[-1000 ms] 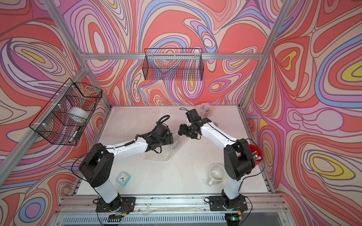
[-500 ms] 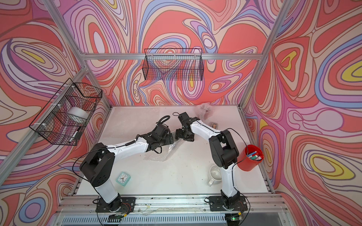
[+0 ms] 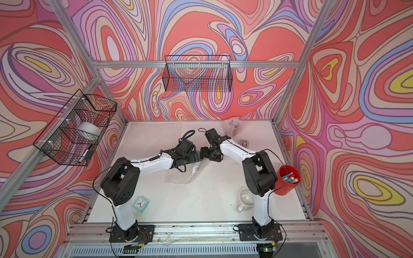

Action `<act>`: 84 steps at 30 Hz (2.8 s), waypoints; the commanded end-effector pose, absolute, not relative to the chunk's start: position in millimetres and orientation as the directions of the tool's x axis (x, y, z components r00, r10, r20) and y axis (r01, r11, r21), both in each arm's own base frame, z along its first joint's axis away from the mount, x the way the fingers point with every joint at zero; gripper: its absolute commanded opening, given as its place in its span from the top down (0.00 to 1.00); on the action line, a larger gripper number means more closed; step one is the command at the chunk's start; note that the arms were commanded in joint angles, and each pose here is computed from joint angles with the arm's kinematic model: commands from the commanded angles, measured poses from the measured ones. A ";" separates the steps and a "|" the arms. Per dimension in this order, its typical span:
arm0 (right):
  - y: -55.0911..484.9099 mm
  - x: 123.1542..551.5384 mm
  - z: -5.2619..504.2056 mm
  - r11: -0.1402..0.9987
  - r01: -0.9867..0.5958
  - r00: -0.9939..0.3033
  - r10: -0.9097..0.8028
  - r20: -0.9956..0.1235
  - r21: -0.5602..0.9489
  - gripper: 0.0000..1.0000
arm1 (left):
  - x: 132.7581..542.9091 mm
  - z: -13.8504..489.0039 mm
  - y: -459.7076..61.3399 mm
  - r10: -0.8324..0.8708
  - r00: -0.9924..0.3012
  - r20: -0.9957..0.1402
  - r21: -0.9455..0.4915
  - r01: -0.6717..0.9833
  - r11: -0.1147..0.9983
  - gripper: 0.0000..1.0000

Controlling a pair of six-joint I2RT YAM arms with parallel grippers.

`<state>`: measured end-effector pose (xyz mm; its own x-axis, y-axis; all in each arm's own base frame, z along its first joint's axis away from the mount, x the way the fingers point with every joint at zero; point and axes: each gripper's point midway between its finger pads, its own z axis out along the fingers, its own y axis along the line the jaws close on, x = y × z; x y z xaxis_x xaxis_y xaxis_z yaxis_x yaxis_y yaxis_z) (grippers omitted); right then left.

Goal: Wrap mugs in bubble wrap
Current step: Wrap the mug in bubble wrap.

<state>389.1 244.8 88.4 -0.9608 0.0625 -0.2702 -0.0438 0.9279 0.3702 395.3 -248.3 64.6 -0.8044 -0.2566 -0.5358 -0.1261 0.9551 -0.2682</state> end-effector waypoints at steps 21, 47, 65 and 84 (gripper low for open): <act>136.5 531.6 70.0 0.956 0.285 -0.895 0.294 -0.335 0.077 0.15 | 394.2 59.9 -246.9 -0.253 -0.833 -0.492 -0.251 -0.143 0.957 0.08; 157.2 545.8 90.4 0.959 0.199 -0.881 0.265 -0.392 0.200 0.91 | 396.5 44.3 -246.0 -0.252 -0.872 -0.420 -0.205 -0.179 0.962 0.03; 190.3 517.7 147.7 0.914 -0.019 -0.850 0.198 -0.488 0.405 1.00 | 399.0 40.0 -246.1 -0.266 -0.881 -0.393 -0.212 -0.194 0.958 0.03; 245.8 439.7 181.7 0.744 -0.225 -0.881 0.120 -0.458 0.628 1.00 | 398.9 38.4 -247.5 -0.284 -0.882 -0.377 -0.231 -0.208 0.950 0.04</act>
<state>448.7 238.6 171.4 -0.8848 0.1218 -0.4497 -0.1997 0.7729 0.6023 399.9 -254.0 48.0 -0.8749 -0.2683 -0.4031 -0.1723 0.9505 -0.2587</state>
